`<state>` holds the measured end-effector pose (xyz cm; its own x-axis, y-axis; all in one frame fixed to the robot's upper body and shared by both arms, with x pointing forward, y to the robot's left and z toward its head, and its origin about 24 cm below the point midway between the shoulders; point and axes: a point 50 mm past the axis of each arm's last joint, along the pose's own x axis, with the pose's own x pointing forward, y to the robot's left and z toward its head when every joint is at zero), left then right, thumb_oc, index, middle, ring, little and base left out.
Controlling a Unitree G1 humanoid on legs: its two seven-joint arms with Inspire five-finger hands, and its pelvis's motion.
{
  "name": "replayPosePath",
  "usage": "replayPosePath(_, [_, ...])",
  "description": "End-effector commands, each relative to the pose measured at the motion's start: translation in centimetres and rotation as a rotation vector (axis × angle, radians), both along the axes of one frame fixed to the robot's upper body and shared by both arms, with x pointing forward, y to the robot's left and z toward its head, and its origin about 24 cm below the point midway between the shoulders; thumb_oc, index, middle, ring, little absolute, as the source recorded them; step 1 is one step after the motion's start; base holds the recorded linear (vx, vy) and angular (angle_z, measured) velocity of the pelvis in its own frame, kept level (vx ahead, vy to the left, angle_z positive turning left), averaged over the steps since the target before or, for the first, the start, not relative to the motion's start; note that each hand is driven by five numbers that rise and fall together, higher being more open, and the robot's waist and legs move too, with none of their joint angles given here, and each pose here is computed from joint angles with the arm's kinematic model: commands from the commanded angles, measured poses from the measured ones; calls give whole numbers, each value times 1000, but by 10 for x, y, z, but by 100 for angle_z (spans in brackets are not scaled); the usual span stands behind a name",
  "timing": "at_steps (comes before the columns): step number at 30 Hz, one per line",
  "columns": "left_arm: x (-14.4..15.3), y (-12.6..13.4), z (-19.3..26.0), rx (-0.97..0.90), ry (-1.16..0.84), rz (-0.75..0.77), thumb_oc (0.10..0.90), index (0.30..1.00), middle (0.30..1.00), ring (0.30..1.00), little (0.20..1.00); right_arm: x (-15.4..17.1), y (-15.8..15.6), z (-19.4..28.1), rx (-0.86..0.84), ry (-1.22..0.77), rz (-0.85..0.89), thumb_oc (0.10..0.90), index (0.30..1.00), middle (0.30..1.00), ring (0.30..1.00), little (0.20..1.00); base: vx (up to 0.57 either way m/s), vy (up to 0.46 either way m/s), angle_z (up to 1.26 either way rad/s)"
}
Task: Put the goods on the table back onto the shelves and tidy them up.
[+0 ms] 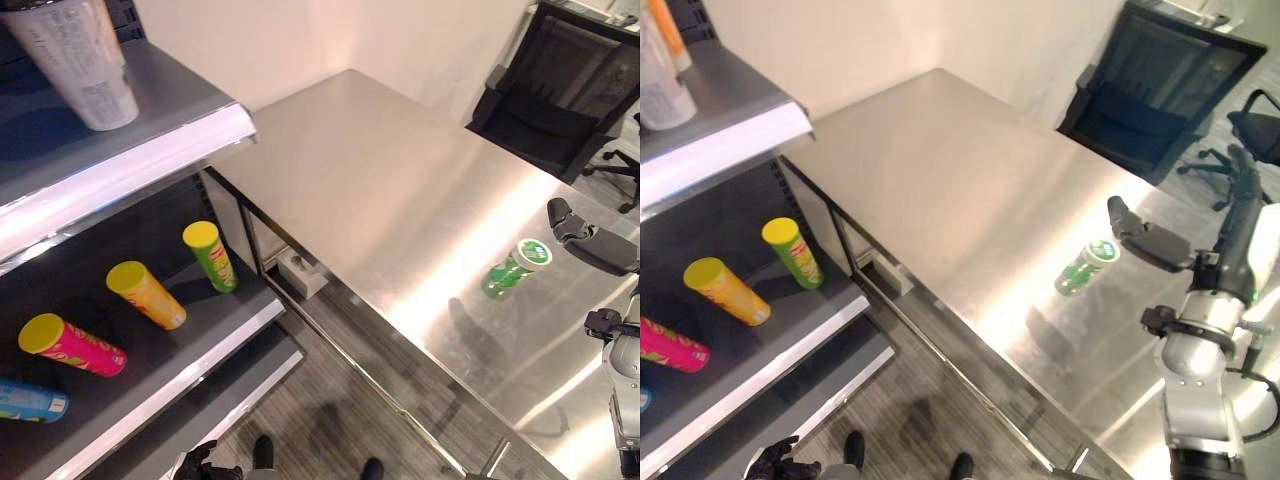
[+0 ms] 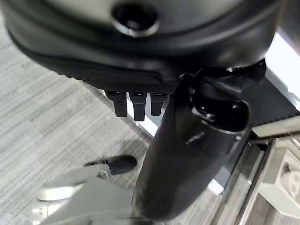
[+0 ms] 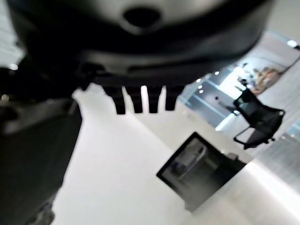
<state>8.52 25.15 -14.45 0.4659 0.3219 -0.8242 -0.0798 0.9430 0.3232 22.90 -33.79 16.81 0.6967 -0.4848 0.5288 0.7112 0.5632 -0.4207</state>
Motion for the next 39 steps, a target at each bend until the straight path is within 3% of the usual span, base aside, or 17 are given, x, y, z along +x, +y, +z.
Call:
replayPosePath(1, [15,10,5,39,-31,-23,800,900,900,900,900,-7,5,52,-90,-224,80,800,900,900,900,900,4,-65,1])
replayPosePath(8, [11,11,3,43,-8,-23,800,900,900,900,900,-9,13,17,19,-94,187,800,900,900,900,900,5,-38,-1])
replayPosePath(16, [9,2,1,20,-14,-28,800,900,900,900,900,-22,8,-27,109,18,92,800,900,900,900,900,15,41,-5])
replayPosePath(25, [1,4,-1,31,14,-33,800,900,900,900,900,-21,0,-27,31,43,-25,800,900,900,900,900,12,30,-3])
replayPosePath(39, [-2,8,0,45,26,-38,800,900,900,900,900,3,1,-9,-45,30,-12,800,900,900,900,900,5,0,3])
